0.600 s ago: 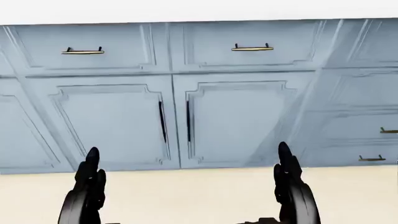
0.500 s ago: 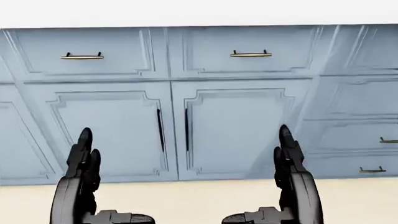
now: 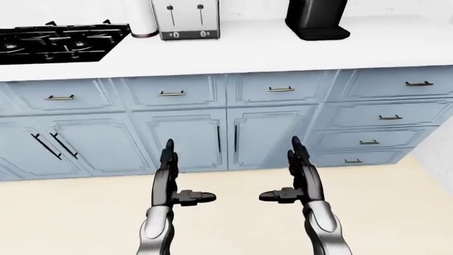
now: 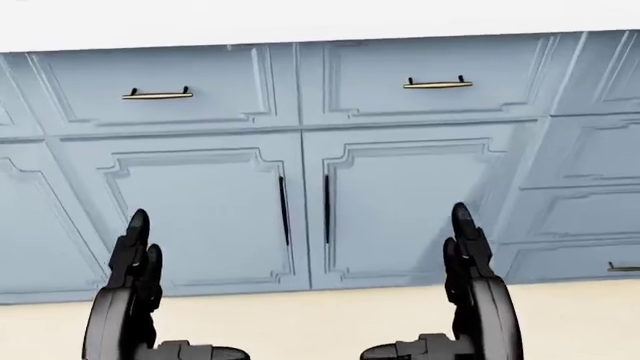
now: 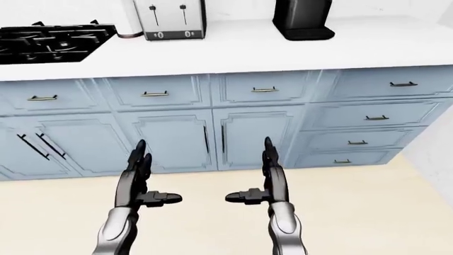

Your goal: Push down the lever of the toaster to turn it on.

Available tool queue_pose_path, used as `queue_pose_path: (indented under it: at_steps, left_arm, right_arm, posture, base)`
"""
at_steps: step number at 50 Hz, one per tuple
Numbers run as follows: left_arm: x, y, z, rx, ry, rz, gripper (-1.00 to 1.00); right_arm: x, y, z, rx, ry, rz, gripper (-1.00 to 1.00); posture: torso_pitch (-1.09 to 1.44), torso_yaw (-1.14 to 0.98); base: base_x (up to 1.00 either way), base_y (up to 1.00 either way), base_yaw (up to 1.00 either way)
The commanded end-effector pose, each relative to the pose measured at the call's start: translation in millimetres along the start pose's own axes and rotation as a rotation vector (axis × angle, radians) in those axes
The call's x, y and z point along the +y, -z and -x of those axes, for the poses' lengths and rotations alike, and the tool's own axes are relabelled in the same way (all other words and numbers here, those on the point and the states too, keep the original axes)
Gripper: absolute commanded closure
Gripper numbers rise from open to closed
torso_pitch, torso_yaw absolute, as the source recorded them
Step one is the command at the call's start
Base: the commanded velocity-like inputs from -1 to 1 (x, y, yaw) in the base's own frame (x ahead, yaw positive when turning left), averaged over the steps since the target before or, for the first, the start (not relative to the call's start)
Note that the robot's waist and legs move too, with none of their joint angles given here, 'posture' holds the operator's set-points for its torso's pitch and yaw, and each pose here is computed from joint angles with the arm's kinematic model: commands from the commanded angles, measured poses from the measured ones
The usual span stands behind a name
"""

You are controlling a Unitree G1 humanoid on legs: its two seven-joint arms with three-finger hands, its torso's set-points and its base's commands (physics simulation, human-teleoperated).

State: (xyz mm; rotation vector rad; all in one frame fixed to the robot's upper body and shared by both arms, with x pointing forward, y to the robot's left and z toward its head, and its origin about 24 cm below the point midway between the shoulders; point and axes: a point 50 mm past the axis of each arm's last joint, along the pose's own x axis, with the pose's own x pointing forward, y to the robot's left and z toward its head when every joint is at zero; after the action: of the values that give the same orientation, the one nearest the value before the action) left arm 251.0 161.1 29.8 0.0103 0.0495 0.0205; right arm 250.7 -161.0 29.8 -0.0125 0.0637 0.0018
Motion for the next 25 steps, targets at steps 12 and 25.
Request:
queue_pose_path:
  at_steps: [12,25]
  left_arm:
    - [0.9,-13.4,-2.1,-0.076,-0.006,-0.003,-1.0]
    - [0.9,-13.2,-2.5,-0.076,-0.01,-0.003,-1.0]
  right_arm:
    - [1.8,-13.1,-1.4,-0.067,-0.012,-0.001,-1.0]
    - [1.6,-13.4,-1.6,-0.068,-0.011,-0.002,-1.0]
  posture:
    - [0.0,0.0]
    - [0.0,0.0]
  base:
    - [0.0,0.31,0.0]
    - [0.0,0.33,0.0]
